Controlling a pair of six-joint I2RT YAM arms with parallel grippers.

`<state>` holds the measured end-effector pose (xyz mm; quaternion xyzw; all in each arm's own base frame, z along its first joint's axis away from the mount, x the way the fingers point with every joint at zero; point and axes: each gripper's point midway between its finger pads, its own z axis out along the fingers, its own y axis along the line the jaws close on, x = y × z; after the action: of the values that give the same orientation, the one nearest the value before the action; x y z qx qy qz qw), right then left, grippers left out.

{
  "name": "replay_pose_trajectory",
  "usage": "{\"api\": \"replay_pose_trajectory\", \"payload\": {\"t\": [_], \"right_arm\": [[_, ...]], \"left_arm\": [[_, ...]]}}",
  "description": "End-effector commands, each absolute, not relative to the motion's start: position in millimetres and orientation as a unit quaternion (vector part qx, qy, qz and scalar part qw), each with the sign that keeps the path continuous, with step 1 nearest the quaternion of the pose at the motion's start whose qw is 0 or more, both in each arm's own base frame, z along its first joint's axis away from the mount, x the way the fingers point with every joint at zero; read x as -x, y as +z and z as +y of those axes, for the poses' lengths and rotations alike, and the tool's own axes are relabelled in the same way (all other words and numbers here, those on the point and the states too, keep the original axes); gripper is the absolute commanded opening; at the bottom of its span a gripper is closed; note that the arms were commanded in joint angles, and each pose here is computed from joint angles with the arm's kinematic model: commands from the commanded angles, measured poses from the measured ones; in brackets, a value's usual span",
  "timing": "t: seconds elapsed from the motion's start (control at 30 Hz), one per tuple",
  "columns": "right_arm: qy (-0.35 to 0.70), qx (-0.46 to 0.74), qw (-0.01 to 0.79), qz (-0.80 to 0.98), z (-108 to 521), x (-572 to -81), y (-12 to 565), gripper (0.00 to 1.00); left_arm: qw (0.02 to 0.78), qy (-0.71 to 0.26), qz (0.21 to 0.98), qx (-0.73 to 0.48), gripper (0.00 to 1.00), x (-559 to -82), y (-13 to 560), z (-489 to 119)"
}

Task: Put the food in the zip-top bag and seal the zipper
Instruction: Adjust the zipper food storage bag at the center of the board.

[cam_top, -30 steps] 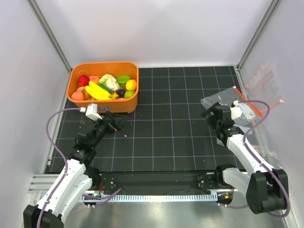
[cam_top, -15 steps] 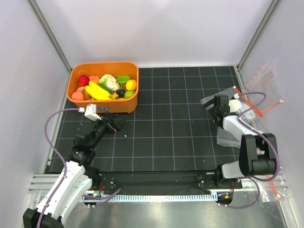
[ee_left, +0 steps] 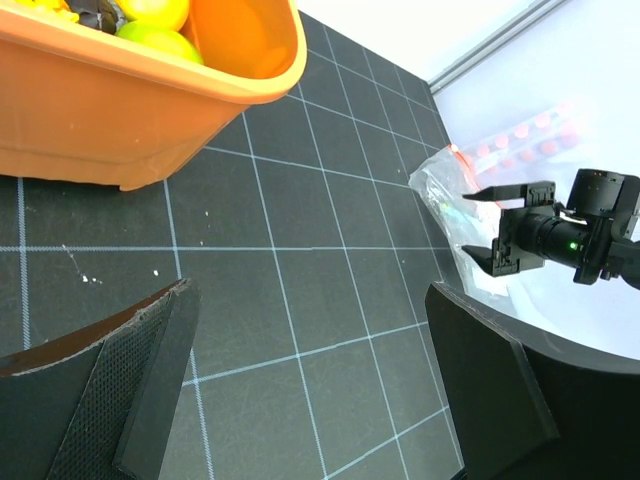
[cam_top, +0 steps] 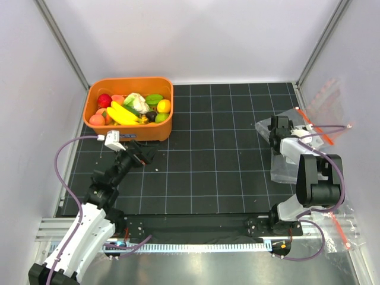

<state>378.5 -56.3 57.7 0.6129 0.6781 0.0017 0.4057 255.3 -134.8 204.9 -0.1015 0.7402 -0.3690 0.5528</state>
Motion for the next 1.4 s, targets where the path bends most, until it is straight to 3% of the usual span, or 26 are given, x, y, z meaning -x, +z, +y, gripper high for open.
{"api": "replay_pose_trajectory", "payload": {"t": [0.0,0.07,0.1,0.13,0.2,0.23,0.47,0.77,1.07,1.23,1.3,1.37], "right_arm": [[-0.031,-0.664,0.438,0.606,-94,-379,74,0.84],[-0.044,-0.672,0.432,0.6,-102,-376,71,0.69],[-0.054,-0.673,0.436,0.595,-107,-373,71,0.53],[-0.059,-0.674,0.438,0.592,-112,-371,71,0.48],[-0.058,-0.664,0.446,0.598,-114,-372,72,0.1],[-0.056,-0.651,0.45,0.609,-113,-373,75,0.01],[-0.031,-0.559,0.502,0.659,-76,-379,119,0.01],[0.125,-0.362,0.551,0.741,70,-362,180,0.01],[0.268,-0.151,0.53,0.79,161,-317,187,0.01],[0.36,-0.066,0.469,0.803,214,-302,181,0.01],[0.39,-0.028,0.448,0.804,237,-292,189,0.17],[0.386,-0.014,0.44,0.811,246,-288,188,0.54]], "left_arm": [[0.575,-0.387,0.716,0.089,1.0,-255,230,-138],[0.574,-0.386,0.717,0.088,1.0,-256,230,-139],[0.573,-0.387,0.717,0.089,1.0,-255,230,-139],[0.573,-0.387,0.717,0.089,1.0,-255,230,-139],[0.573,-0.387,0.717,0.088,1.0,-255,230,-139],[0.572,-0.388,0.717,0.089,1.0,-255,230,-139],[0.57,-0.386,0.72,0.09,1.0,-257,227,-140],[0.537,-0.384,0.748,0.062,1.0,-263,215,-159],[0.541,-0.344,0.768,-0.002,1.0,-255,205,-200],[0.521,-0.332,0.785,-0.035,1.0,-255,195,-221],[0.52,-0.33,0.787,-0.043,1.0,-254,195,-223],[0.521,-0.33,0.786,-0.048,1.0,-253,197,-224]]}}
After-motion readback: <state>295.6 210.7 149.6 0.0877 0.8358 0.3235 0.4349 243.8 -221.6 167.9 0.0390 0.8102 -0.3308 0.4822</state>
